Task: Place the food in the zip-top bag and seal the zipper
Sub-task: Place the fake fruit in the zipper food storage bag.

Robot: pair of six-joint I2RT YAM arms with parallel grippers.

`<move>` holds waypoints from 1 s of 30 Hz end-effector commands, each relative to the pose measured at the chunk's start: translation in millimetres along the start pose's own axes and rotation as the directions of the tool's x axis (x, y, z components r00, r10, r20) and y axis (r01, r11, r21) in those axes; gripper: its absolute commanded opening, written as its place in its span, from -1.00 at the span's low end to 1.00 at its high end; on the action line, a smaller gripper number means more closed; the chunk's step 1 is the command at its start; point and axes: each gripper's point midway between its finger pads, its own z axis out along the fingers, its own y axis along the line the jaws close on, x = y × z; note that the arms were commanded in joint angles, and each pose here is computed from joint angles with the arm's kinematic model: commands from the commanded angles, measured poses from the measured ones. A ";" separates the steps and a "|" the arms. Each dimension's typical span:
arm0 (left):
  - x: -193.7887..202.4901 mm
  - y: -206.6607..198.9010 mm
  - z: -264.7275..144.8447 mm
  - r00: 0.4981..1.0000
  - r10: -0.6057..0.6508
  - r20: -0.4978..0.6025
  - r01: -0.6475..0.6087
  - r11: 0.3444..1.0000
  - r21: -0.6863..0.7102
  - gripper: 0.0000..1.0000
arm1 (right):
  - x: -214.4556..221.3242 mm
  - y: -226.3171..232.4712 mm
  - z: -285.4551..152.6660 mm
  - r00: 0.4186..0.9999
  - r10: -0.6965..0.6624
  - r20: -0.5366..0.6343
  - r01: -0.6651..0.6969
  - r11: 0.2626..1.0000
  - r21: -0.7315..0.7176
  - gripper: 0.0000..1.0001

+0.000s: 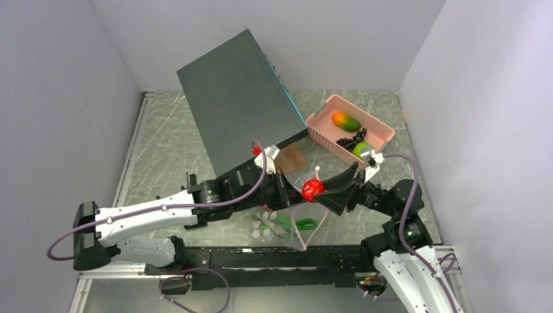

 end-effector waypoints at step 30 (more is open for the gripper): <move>-6.5 9.8 -8.1 0.999 0.010 0.034 -0.010 1.000 -0.008 -1.00 | -85.5 -95.8 -15.4 0.946 -0.005 0.325 -0.189 0.805 0.562 0.79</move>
